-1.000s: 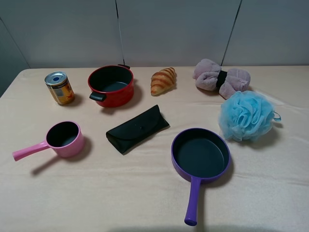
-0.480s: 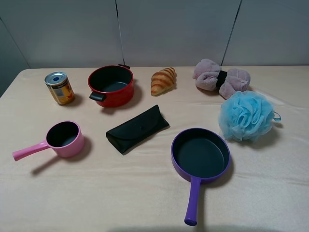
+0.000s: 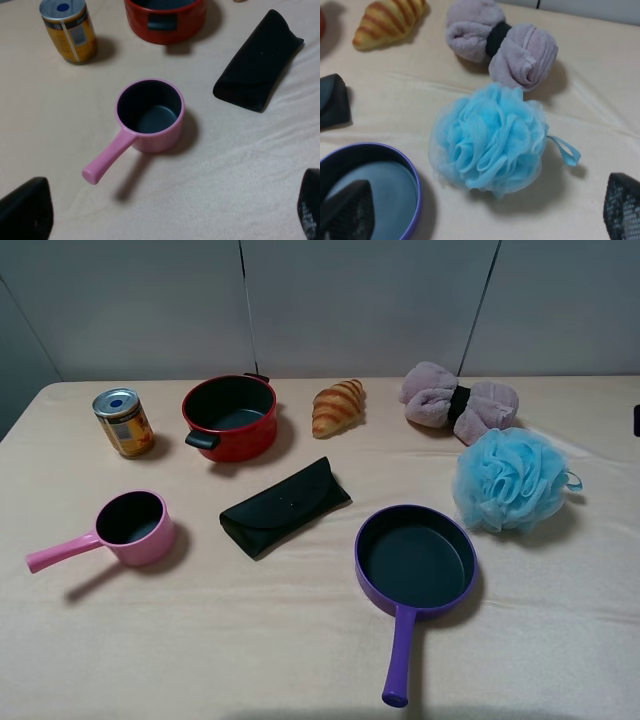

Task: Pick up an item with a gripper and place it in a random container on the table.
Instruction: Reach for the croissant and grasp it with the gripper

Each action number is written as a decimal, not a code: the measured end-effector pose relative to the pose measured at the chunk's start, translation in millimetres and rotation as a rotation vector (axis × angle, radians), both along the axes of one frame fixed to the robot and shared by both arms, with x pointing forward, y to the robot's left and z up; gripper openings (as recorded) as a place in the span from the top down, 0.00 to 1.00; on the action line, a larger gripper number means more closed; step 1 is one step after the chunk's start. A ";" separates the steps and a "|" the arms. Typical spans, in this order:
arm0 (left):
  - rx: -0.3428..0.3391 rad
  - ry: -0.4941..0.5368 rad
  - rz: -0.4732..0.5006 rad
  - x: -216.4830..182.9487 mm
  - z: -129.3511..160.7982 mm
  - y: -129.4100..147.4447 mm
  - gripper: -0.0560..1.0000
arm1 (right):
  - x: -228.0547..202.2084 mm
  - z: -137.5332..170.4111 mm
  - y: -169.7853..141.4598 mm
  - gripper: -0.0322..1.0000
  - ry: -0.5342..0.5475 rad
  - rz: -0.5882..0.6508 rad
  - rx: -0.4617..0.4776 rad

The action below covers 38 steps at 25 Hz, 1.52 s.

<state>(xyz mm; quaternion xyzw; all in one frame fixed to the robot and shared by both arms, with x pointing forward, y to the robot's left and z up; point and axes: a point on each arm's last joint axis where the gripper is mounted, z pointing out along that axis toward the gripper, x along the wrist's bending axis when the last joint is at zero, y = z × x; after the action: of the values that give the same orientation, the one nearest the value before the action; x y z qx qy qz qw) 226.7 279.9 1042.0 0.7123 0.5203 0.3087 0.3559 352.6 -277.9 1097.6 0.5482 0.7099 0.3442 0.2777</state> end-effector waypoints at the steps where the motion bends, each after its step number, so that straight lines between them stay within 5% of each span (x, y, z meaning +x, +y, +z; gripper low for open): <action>1: 0.000 0.000 0.000 0.0 0.0 0.0 0.01 | 5.5 1.2 0.7 0.30 0.014 0.002 0.000; 11: 0.000 0.000 0.000 0.0 0.0 0.0 0.01 | 58.2 6.7 12.2 0.30 0.127 0.038 0.002; 38: 0.000 0.000 0.000 0.0 0.0 0.0 0.01 | 233.2 1.2 122.7 0.30 0.216 0.274 -0.047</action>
<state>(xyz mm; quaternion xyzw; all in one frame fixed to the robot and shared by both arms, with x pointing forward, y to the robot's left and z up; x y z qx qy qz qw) 226.7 279.9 1042.0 0.7123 0.5203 0.3087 0.3559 585.8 -155.3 1098.8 0.4733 0.8117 0.3010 0.1631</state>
